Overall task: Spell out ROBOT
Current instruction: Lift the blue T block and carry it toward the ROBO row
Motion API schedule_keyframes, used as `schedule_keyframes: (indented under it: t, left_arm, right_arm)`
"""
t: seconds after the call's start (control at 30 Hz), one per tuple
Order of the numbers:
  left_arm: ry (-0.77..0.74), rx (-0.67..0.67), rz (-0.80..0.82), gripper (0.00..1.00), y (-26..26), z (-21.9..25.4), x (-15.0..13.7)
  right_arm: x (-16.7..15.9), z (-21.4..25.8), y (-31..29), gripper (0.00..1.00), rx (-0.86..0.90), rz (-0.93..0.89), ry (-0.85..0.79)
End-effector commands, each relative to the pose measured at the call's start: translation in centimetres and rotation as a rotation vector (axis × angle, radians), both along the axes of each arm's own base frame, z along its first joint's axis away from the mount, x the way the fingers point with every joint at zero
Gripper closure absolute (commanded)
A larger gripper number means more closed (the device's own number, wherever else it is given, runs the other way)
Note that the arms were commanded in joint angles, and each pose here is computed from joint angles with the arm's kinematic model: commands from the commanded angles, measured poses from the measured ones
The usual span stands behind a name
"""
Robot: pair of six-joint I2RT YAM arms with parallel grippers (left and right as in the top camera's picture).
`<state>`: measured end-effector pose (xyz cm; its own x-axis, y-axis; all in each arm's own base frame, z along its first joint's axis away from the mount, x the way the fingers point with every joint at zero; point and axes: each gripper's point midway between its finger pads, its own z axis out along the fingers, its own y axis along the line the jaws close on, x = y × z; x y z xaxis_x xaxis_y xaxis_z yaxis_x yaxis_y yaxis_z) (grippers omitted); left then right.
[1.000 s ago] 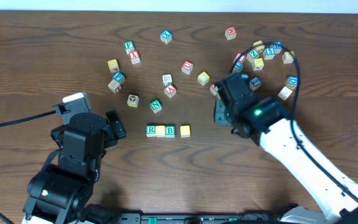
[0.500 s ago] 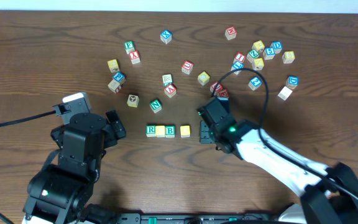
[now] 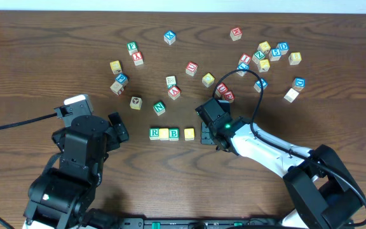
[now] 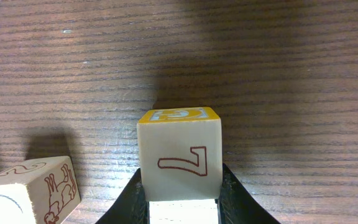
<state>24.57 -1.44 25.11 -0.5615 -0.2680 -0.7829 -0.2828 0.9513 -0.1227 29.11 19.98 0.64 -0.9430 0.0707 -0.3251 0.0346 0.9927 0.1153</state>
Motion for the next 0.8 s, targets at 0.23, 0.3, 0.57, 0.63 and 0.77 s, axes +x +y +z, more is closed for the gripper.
schedule_keyframes:
  t: [0.23, 0.3, 0.57, 0.63, 0.77]
  left_arm:
    - [-0.022, 0.011, 0.007, 0.01, 0.3, 1.0, 0.1]
    - [-0.022, 0.011, 0.007, 0.01, 0.3, 1.0, 0.1]
    - [-0.022, 0.012, 0.007, 0.01, 0.3, 1.0, 0.1]
    - [-0.022, 0.011, 0.007, 0.01, 0.3, 1.0, 0.1]
    - [-0.022, 0.011, 0.007, 0.01, 0.3, 1.0, 0.1]
  right_arm:
    - [0.0, -0.3, 0.0, 0.84, -0.007, -0.006, 0.017]
    - [-0.1, 0.0, 0.0, 0.86, -0.013, -0.005, 0.026]
    - [0.6, 2.4, 0.8, 0.93, -0.023, 0.002, 0.036]
    - [0.9, 3.0, 1.3, 0.91, -0.017, 0.008, 0.028]
    - [1.4, 4.3, 1.8, 0.88, -0.011, 0.01, 0.023]
